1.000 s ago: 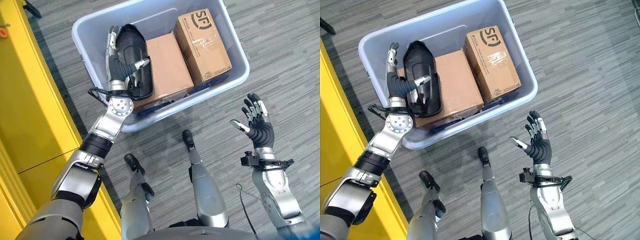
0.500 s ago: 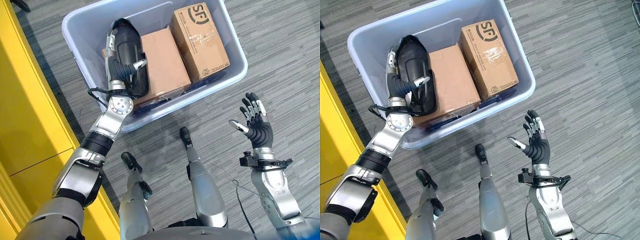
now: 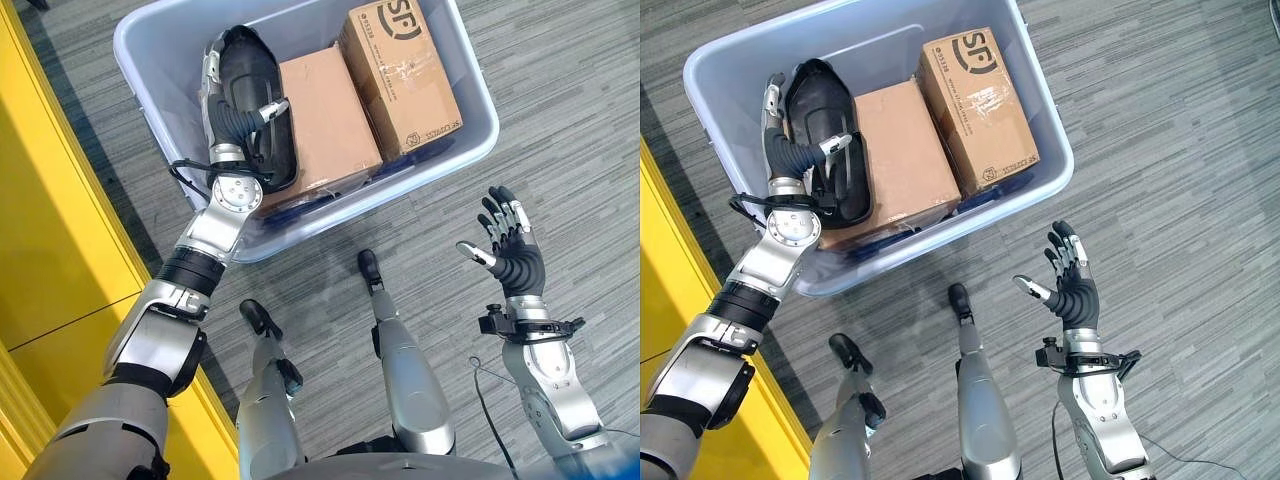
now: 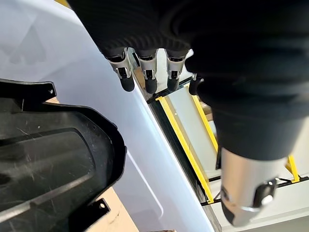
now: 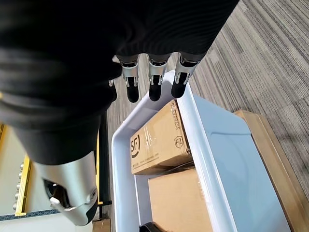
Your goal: Move parts from the plastic box to the shelf.
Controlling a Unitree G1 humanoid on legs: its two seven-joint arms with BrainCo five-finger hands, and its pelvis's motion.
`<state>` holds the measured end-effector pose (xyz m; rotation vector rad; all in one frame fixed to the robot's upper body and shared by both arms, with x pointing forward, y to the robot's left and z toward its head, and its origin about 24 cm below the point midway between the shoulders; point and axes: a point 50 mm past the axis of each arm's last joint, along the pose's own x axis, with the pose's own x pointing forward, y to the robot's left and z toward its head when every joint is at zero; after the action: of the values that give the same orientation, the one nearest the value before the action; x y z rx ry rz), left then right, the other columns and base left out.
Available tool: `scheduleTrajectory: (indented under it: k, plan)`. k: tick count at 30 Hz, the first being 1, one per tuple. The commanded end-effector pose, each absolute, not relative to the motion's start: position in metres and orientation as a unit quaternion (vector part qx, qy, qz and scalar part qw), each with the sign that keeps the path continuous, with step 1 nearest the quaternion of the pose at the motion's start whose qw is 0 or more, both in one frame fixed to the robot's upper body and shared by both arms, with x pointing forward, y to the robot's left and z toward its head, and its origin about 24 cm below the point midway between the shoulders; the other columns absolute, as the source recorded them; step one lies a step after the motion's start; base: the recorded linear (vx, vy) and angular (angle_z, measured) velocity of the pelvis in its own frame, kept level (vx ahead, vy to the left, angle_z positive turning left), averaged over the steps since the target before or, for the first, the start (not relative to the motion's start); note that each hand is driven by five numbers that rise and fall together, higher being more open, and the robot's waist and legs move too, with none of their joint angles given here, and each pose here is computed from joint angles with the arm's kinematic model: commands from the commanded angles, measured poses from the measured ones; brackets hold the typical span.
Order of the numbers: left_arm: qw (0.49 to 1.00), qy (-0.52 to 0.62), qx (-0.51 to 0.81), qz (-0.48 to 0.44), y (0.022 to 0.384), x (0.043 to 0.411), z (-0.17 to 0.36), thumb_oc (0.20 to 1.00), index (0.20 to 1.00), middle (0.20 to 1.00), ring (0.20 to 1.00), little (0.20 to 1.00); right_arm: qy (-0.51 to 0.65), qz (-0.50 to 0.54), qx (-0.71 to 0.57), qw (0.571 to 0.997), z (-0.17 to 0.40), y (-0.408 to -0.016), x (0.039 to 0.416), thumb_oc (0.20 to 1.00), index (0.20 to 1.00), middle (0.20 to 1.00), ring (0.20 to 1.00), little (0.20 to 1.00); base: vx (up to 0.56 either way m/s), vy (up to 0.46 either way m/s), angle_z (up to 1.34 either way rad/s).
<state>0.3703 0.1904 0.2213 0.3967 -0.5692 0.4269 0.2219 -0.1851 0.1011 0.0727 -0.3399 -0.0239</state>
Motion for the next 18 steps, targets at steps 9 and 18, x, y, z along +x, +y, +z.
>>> scheduleTrajectory:
  k: [9, 18]
  plan:
    - [0.900, -0.314, 0.154, 0.261, 0.221, 0.372, 0.265, 1.000, 1.000, 1.000, 1.000, 1.000, -0.228, -0.030, 0.033, 0.973, 0.123, -0.201, 0.222, 1.000, 1.000, 1.000, 1.000, 1.000, 0.00, 0.000, 0.00]
    - [0.901, -0.308, 0.144, 0.271, 0.228, 0.369, 0.261, 1.000, 1.000, 1.000, 1.000, 1.000, -0.227, -0.026, 0.028, 0.973, 0.123, -0.202, 0.221, 1.000, 1.000, 1.000, 1.000, 1.000, 0.00, 0.001, 0.01]
